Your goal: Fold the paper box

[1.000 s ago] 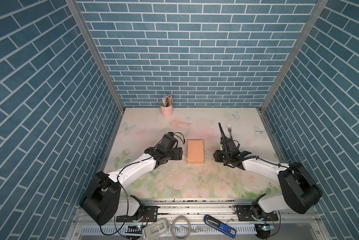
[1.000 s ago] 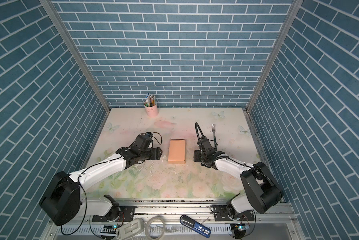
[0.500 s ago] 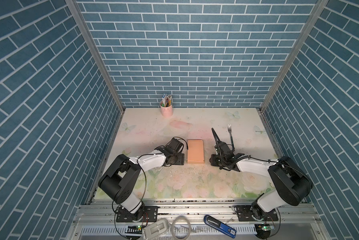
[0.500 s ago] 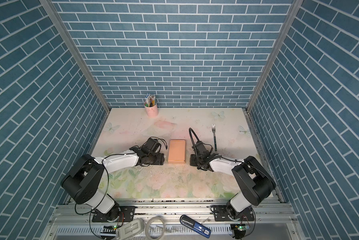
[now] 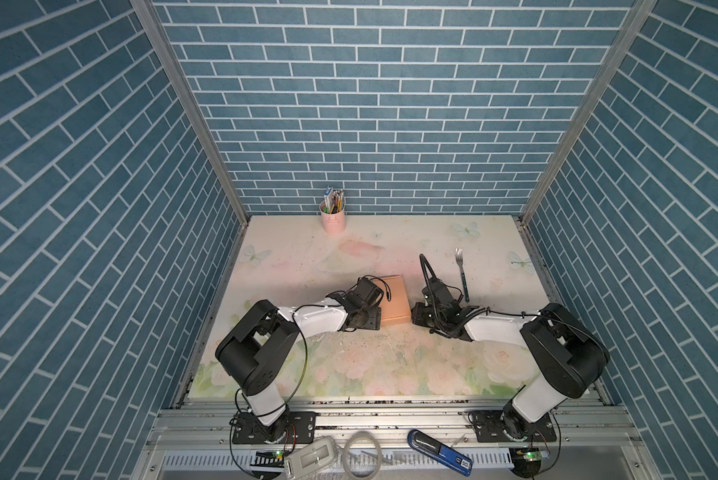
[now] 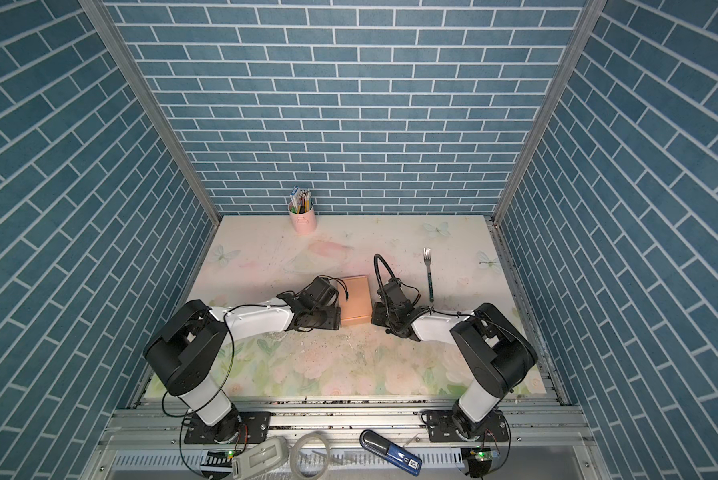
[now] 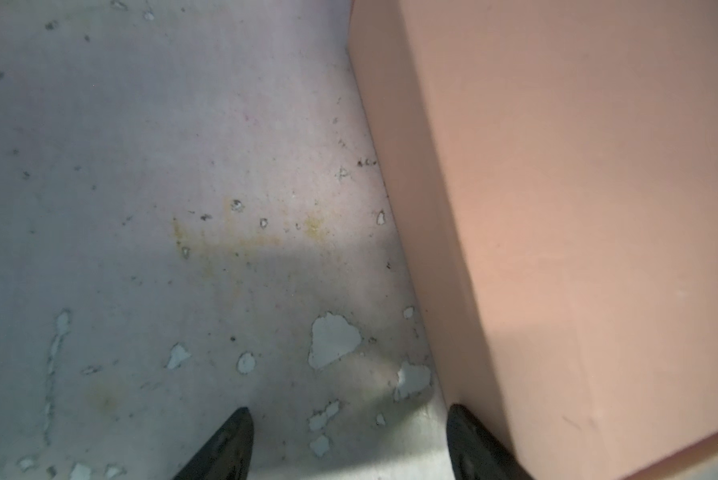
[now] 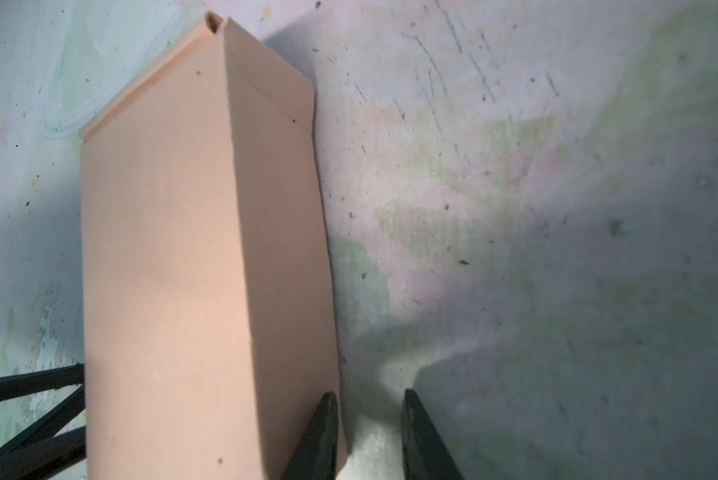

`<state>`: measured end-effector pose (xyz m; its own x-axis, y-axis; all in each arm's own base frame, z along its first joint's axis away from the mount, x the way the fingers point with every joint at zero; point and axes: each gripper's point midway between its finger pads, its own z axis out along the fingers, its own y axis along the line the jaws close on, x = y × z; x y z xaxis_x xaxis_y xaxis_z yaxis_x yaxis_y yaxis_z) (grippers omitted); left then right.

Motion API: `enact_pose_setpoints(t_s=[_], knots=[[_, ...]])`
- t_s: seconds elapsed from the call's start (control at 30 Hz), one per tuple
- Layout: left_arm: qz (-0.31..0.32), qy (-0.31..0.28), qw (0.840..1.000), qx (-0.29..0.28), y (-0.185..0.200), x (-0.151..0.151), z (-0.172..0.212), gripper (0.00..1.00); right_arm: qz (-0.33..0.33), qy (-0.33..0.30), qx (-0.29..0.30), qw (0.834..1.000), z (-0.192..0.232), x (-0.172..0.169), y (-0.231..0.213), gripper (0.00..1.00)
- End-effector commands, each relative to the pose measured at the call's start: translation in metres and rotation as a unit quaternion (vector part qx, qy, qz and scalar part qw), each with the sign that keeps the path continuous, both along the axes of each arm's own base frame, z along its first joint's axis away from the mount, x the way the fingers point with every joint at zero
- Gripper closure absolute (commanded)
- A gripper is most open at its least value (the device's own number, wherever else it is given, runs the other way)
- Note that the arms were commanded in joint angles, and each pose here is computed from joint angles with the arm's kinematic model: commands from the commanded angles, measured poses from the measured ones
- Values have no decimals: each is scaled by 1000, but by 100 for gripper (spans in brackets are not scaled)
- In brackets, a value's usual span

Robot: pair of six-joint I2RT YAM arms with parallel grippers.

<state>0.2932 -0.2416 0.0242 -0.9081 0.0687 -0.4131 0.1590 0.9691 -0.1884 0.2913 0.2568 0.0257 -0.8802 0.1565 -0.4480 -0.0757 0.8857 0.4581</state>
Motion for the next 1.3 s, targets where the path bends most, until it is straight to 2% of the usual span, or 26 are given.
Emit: enact_pose_setpoints(t_s=[0.0, 0.1, 0.27, 0.47, 0.57, 0.73, 0.83, 1.27], knots=[[-27, 5, 999, -29, -24, -7, 6, 25, 18, 51, 5, 998, -13, -21, 8, 71], [-15, -2, 1000, -23, -10, -6, 14, 25, 5, 35, -29, 999, -8, -15, -11, 70], [18, -11, 1000, -21, 18, -1, 24, 24, -18, 19, -27, 999, 6, 6, -37, 69], [51, -10, 999, -17, 36, 19, 24, 24, 11, -15, -36, 999, 25, 45, -34, 68], [60, -3, 998, -12, 36, 32, 21, 24, 57, -14, -30, 998, 25, 59, -15, 67], [69, 8, 997, -19, 27, 55, 11, 24, 92, -9, -55, 994, 9, 82, -1, 65], [67, 15, 998, -15, 21, 68, 5, 25, 104, -10, -50, 993, 4, 90, 9, 65], [42, 0, 998, -48, -12, 105, 13, 24, 152, -36, -3, 988, 9, 96, 35, 60]])
